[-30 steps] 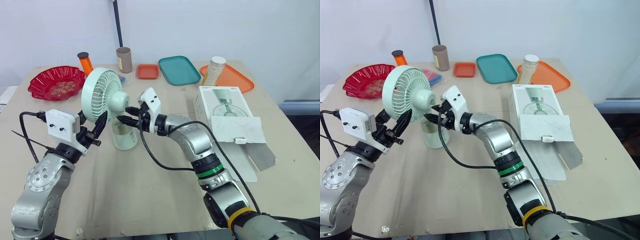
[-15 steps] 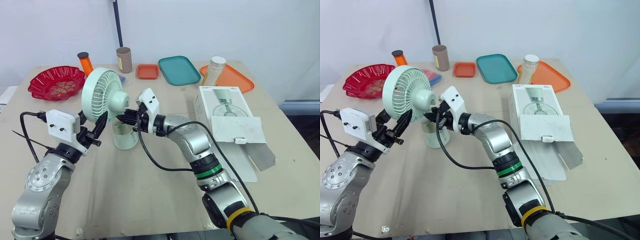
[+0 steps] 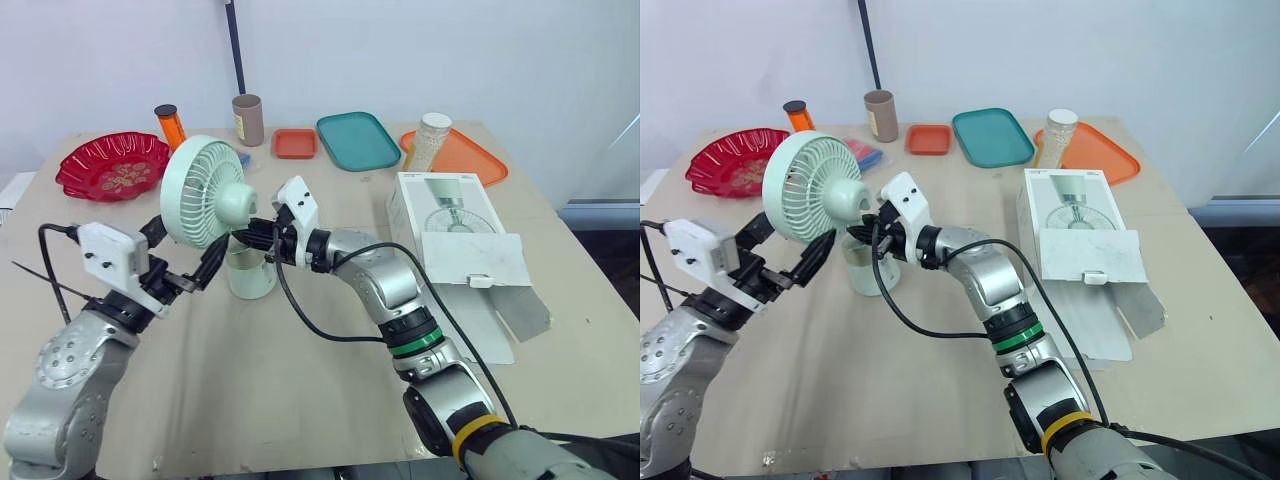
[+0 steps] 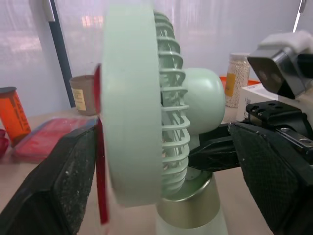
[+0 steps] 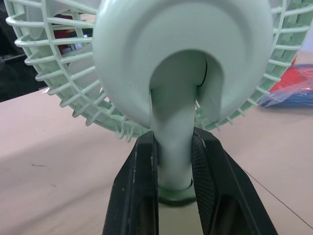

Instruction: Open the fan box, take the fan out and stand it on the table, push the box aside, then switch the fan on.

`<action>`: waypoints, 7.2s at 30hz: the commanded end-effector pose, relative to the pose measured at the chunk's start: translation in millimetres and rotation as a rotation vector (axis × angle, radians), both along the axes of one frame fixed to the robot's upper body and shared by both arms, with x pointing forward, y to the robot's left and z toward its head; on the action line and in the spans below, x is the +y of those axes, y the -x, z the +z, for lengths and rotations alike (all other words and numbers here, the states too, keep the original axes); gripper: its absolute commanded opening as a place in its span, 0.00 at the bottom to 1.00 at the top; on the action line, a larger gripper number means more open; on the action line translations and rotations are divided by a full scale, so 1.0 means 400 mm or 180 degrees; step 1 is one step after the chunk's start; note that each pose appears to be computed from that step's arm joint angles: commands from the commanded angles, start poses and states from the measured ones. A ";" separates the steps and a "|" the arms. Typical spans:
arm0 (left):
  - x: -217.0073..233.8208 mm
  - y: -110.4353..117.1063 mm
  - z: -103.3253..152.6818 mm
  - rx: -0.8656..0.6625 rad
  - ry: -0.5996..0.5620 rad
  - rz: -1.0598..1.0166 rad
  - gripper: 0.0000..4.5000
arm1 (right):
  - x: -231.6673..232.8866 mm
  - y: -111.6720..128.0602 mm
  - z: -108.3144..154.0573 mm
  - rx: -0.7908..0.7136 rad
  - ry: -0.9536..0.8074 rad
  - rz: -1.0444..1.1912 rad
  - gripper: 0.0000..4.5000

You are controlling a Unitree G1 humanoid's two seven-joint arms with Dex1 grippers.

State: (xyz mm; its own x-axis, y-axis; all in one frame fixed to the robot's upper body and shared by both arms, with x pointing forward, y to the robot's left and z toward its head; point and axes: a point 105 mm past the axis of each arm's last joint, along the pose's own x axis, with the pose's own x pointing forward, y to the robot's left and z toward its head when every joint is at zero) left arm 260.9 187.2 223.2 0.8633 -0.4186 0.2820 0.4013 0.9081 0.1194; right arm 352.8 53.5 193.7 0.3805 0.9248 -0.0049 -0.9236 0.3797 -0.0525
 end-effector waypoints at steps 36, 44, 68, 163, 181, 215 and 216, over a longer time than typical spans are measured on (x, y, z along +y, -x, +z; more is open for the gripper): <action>-0.028 0.011 -0.180 0.1021 -0.0312 -0.1905 0.01 | -0.234 0.216 0.009 -0.0343 0.0020 0.1057 0.10; -0.063 -0.008 -0.208 0.1104 -0.0296 -0.2058 0.01 | -0.240 0.244 0.001 -0.0299 0.0038 0.1164 0.10; -0.173 -0.025 -0.299 0.1253 -0.0584 -0.2512 0.01 | -0.241 0.252 -0.044 -0.0360 0.0285 0.1102 0.10; 0.006 -0.002 -0.213 0.1245 -0.0656 -0.1869 0.01 | -0.307 0.308 0.082 -0.0323 -0.0435 0.1552 0.10; 0.046 0.013 -0.195 0.1064 -0.0355 -0.1381 0.17 | -0.303 0.303 0.110 -0.0356 -0.0439 0.1588 0.10; 0.026 0.086 -0.280 0.1481 -0.0506 -0.1325 1.00 | -0.099 -0.036 0.069 -0.0499 -0.0453 0.0315 0.10; 0.026 0.084 -0.280 0.1475 -0.0505 -0.1328 1.00 | -0.097 -0.033 0.059 -0.0506 -0.0418 0.0349 0.10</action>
